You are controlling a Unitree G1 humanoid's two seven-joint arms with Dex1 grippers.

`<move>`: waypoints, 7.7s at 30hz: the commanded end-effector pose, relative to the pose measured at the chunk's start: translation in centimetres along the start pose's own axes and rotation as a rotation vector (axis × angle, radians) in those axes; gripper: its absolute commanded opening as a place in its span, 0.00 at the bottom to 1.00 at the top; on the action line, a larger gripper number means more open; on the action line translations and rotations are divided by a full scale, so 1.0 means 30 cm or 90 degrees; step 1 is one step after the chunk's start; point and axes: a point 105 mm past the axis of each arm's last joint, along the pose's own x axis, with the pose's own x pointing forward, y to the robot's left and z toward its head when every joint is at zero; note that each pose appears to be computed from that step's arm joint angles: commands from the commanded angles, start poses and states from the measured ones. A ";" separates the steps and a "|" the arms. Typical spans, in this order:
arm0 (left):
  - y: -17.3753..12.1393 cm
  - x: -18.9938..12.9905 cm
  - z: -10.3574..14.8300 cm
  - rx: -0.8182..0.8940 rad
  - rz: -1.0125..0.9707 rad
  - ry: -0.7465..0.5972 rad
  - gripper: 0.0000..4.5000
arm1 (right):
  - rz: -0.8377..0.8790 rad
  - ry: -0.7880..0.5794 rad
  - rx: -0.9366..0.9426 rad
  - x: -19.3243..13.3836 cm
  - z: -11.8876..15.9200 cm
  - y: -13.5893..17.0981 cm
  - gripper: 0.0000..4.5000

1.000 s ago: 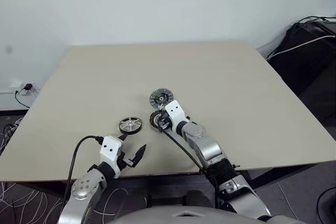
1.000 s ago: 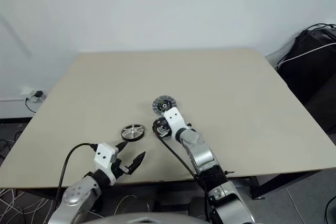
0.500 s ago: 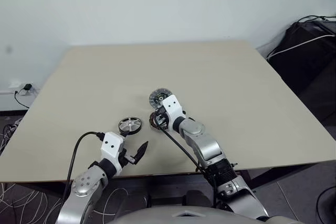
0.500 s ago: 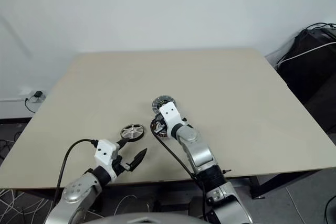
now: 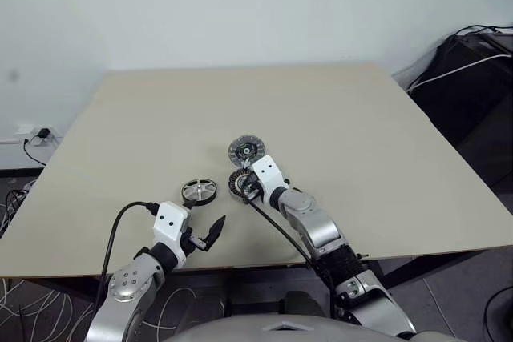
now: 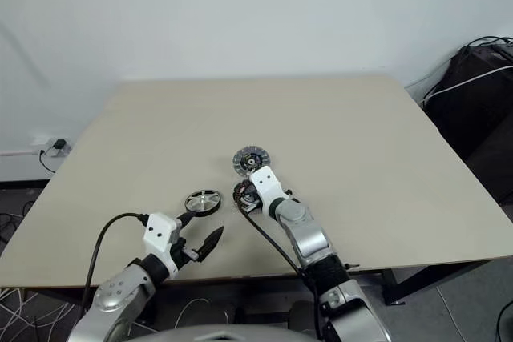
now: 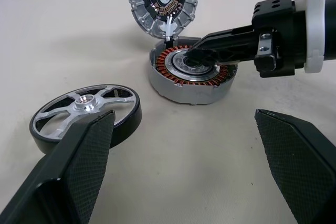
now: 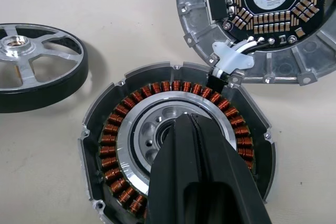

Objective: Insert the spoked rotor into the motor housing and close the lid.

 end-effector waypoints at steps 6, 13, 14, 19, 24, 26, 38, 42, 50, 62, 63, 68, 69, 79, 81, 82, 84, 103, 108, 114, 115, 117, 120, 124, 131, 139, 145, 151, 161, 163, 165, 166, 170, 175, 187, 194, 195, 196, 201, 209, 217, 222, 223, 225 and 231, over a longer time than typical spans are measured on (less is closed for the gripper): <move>-0.014 0.011 0.055 0.015 -0.015 -0.035 1.00 | 0.015 -0.095 -0.014 -0.004 0.149 0.027 0.00; -0.008 0.004 0.044 0.013 -0.006 -0.034 1.00 | -0.012 0.026 -0.022 0.014 -0.025 -0.015 0.00; -0.007 0.003 0.042 0.012 -0.006 -0.033 1.00 | -0.015 0.039 -0.023 0.011 -0.045 -0.021 0.00; 0.000 0.003 0.025 0.011 -0.005 -0.030 1.00 | -0.011 0.015 -0.017 -0.001 -0.013 -0.019 0.00; 0.002 0.010 0.014 0.012 -0.012 -0.029 1.00 | 0.005 -0.059 -0.045 -0.021 0.095 0.000 0.00; 0.003 0.011 0.005 0.011 -0.014 -0.028 1.00 | 0.012 -0.058 -0.085 -0.033 0.118 0.005 0.00; -0.009 0.018 -0.018 0.004 -0.019 -0.032 1.00 | 0.041 0.001 -0.173 -0.054 0.185 0.046 0.43; -0.013 0.024 -0.015 0.002 -0.017 -0.034 1.00 | 0.058 -0.029 -0.305 -0.067 0.220 0.043 0.50; -0.014 0.031 -0.011 -0.002 -0.013 -0.038 1.00 | 0.105 -0.073 -0.441 -0.082 0.267 0.014 0.50; -0.014 0.026 0.004 -0.004 -0.006 -0.045 1.00 | 0.123 -0.014 -0.538 -0.053 0.146 0.010 0.50; -0.013 0.026 0.004 -0.004 -0.006 -0.045 1.00 | 0.124 -0.012 -0.554 -0.053 0.146 0.006 0.50; -0.009 0.023 -0.004 -0.004 -0.006 -0.043 1.00 | 0.107 -0.002 -0.589 -0.046 0.148 -0.023 0.50; -0.010 0.023 -0.007 -0.005 -0.006 -0.043 1.00 | 0.105 0.000 -0.591 -0.045 0.145 -0.027 0.50; -0.009 0.025 -0.023 -0.006 -0.004 -0.042 1.00 | 0.117 0.027 -0.604 -0.045 0.110 -0.031 0.50; -0.008 0.025 -0.024 -0.006 -0.004 -0.043 1.00 | 0.120 0.029 -0.603 -0.044 0.106 -0.028 0.50; -0.008 0.026 -0.025 -0.005 -0.004 -0.043 1.00 | 0.121 0.029 -0.603 -0.044 0.105 -0.026 0.50; -0.007 0.026 -0.024 -0.005 -0.003 -0.043 1.00 | 0.125 0.030 -0.602 -0.042 0.100 -0.019 0.50; -0.007 0.020 -0.009 -0.004 0.004 -0.049 1.00 | 0.142 0.037 -0.586 -0.025 0.072 0.014 0.50; -0.007 0.018 -0.010 -0.004 0.004 -0.048 1.00 | 0.126 0.028 -0.580 -0.025 0.090 0.003 0.50; -0.010 0.020 -0.006 -0.004 -0.001 -0.046 1.00 | 0.100 0.006 -0.572 -0.037 0.137 -0.026 0.50; -0.010 0.021 -0.005 -0.004 -0.002 -0.046 1.00 | 0.096 0.005 -0.571 -0.038 0.140 -0.030 0.50; -0.012 0.023 -0.001 -0.002 -0.004 -0.047 1.00 | 0.087 0.004 -0.567 -0.038 0.143 -0.038 0.50; -0.017 0.025 0.006 -0.002 -0.007 -0.048 1.00 | 0.083 0.005 -0.563 -0.039 0.141 -0.042 0.50; -0.022 0.024 0.016 -0.002 -0.007 -0.049 1.00 | 0.092 0.021 -0.560 -0.040 0.116 -0.043 0.50; -0.022 0.019 0.026 -0.003 -0.003 -0.048 1.00 | 0.117 0.043 -0.560 -0.039 0.075 -0.027 0.50; -0.021 0.016 0.029 -0.005 0.001 -0.046 1.00 | 0.123 0.049 -0.556 -0.027 0.063 -0.016 0.50; -0.022 0.015 0.029 -0.005 0.002 -0.046 1.00 | 0.129 0.048 -0.553 -0.018 0.061 0.000 0.50; -0.023 0.013 0.022 -0.007 0.003 -0.044 1.00 | 0.119 0.048 -0.544 -0.005 0.065 -0.005 0.50; -0.020 0.011 0.011 -0.010 0.005 -0.042 1.00 | 0.077 0.064 -0.532 0.025 0.062 -0.047 0.50; -0.020 0.011 0.010 -0.011 0.005 -0.042 1.00 | 0.070 0.066 -0.530 0.029 0.063 -0.056 0.50; -0.019 0.011 0.010 -0.011 0.006 -0.042 1.00 | 0.063 0.069 -0.530 0.030 0.064 -0.065 0.50; -0.019 0.011 0.010 -0.011 0.006 -0.042 1.00 | 0.061 0.069 -0.530 0.031 0.065 -0.068 0.50; -0.019 0.010 0.008 -0.012 0.006 -0.042 1.00 | 0.051 0.069 -0.528 0.031 0.071 -0.080 0.50; -0.023 0.012 0.006 -0.012 0.004 -0.042 1.00 | 0.031 0.068 -0.526 0.034 0.082 -0.096 0.50; -0.029 0.020 0.017 -0.014 0.002 -0.045 1.00 | 0.082 -0.058 -0.383 -0.039 0.231 -0.016 0.50; -0.031 0.024 0.021 -0.015 -0.001 -0.048 1.00 | 0.087 -0.062 -0.167 -0.091 0.254 0.036 0.50; -0.031 0.024 0.021 -0.015 -0.001 -0.047 1.00 | 0.090 -0.049 -0.125 -0.097 0.248 0.046 0.50; -0.031 0.024 0.020 -0.015 -0.001 -0.047 1.00 | 0.092 -0.039 -0.102 -0.101 0.245 0.052 0.50; -0.031 0.026 0.011 -0.018 -0.005 -0.044 1.00 | 0.083 0.038 0.051 -0.094 0.228 0.055 0.50; -0.028 0.028 -0.004 -0.019 -0.006 -0.040 1.00 | 0.056 0.121 0.080 -0.067 0.190 0.040 0.50; -0.027 0.025 -0.014 -0.021 -0.001 -0.038 1.00 | 0.060 0.173 0.106 -0.047 0.160 0.049 0.50; -0.035 0.024 -0.011 -0.023 0.000 -0.039 1.00 | 0.062 0.178 0.120 -0.034 0.161 0.053 0.50; -0.036 0.025 -0.010 -0.023 0.000 -0.039 1.00 | 0.063 0.180 0.123 -0.031 0.161 0.055 0.50; -0.037 0.025 -0.006 -0.024 0.001 -0.041 1.00 | 0.062 0.182 0.127 -0.022 0.159 0.057 0.50; -0.035 0.025 0.001 -0.024 0.003 -0.043 1.00 | 0.061 0.188 0.136 -0.004 0.154 0.059 0.50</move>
